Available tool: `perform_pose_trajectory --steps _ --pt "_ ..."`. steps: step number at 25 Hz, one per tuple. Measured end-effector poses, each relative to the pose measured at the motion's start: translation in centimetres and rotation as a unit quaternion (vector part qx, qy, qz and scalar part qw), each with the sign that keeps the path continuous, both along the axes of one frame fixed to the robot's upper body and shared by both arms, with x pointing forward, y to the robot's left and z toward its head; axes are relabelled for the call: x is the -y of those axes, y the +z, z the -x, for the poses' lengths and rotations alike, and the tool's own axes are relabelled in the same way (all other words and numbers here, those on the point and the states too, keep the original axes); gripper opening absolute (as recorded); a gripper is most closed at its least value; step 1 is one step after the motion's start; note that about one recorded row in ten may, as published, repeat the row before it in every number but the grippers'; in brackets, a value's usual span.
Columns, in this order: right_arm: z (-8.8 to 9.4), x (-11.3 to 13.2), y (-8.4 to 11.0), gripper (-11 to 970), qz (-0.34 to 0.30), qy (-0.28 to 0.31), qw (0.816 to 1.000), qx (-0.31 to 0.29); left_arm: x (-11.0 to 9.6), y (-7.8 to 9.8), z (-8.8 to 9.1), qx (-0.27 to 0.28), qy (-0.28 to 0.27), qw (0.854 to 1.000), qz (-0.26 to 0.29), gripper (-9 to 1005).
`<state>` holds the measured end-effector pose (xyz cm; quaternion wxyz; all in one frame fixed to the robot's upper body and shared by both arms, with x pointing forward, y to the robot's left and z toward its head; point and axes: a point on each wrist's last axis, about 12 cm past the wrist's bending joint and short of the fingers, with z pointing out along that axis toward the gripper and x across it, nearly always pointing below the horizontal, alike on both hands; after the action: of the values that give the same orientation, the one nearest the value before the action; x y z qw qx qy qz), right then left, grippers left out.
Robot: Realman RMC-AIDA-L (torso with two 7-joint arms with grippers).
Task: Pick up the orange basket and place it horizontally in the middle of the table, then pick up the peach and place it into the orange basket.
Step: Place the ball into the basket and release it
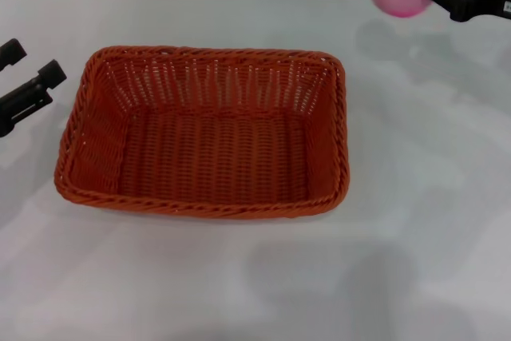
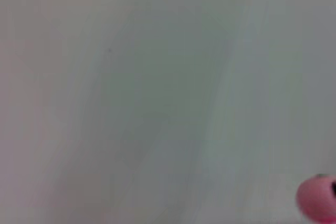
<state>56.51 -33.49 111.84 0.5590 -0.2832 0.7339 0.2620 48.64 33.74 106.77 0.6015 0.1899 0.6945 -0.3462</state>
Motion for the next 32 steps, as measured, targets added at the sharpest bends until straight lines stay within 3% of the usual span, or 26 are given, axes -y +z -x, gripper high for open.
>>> perform_pose_trajectory --steps 4,12,24,32 --pt "1.1 -1.6 0.8 136 -0.038 0.078 0.996 0.013 0.1 0.0 -0.1 0.003 0.0 1.0 0.001 871" --pt "2.2 -6.5 -0.8 81 -0.041 0.197 0.98 0.002 0.3 0.2 -0.4 0.012 0.0 1.0 0.003 872" --pt "2.0 -10.7 -4.5 59 0.019 0.205 0.978 -0.024 0.5 0.0 -0.2 0.013 -0.004 1.0 0.006 872" --pt "2.0 -11.5 -5.2 68 0.035 0.201 0.978 -0.038 0.6 -0.1 -0.1 0.012 -0.006 1.0 0.009 871"
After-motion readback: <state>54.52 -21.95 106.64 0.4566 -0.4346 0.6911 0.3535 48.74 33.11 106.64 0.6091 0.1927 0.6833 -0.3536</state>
